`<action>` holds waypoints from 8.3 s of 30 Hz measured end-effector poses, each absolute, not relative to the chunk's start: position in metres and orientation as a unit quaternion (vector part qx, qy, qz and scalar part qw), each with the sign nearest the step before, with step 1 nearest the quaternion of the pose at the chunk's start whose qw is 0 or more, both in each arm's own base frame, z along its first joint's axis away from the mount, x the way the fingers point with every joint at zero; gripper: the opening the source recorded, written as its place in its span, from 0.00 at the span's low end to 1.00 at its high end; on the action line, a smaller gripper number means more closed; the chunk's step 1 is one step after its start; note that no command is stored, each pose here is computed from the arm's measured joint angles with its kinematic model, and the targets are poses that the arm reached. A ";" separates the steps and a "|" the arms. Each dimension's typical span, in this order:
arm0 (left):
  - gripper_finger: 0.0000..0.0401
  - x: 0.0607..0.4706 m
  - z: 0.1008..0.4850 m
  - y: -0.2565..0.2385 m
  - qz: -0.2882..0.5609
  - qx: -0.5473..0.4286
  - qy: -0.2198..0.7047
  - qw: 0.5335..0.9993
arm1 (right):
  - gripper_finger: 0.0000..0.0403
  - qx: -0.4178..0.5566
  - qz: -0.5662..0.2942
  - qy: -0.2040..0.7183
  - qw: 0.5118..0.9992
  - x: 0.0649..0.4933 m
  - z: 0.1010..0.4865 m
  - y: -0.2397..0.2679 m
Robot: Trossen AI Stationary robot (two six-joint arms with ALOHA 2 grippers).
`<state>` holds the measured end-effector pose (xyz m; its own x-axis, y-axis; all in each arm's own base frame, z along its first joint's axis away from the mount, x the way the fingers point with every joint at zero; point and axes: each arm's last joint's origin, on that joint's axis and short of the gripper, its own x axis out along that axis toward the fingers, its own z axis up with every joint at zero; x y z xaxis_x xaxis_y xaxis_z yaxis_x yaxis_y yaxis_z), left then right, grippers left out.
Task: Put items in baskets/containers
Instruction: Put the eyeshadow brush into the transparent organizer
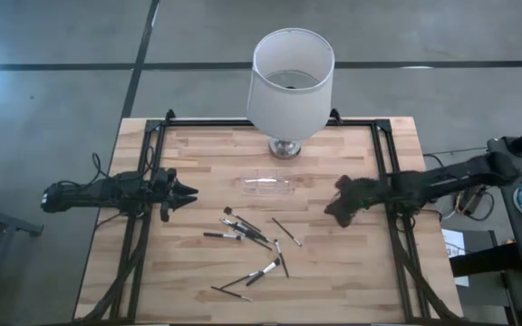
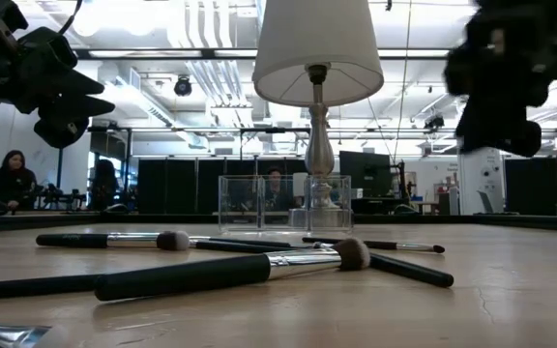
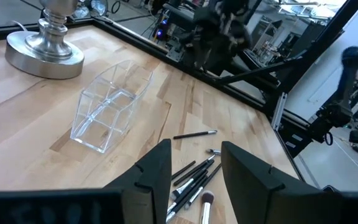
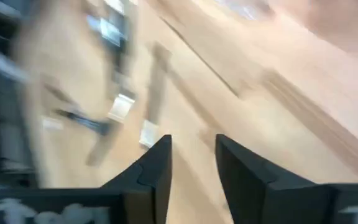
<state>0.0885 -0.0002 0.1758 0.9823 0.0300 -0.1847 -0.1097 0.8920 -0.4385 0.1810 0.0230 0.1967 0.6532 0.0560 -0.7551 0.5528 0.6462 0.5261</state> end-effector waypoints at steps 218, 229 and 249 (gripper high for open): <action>0.01 0.387 0.119 -0.024 -0.123 0.090 0.401 0.903 | 0.03 0.160 -0.201 0.504 0.825 0.299 0.127 0.107; 0.00 0.386 0.126 -0.024 -0.111 0.087 0.396 0.908 | 0.15 0.139 -0.204 0.485 0.839 0.296 0.155 0.105; 0.00 0.383 0.130 -0.024 -0.097 0.077 0.402 0.907 | 0.31 0.190 -0.296 0.406 0.844 0.266 0.195 0.098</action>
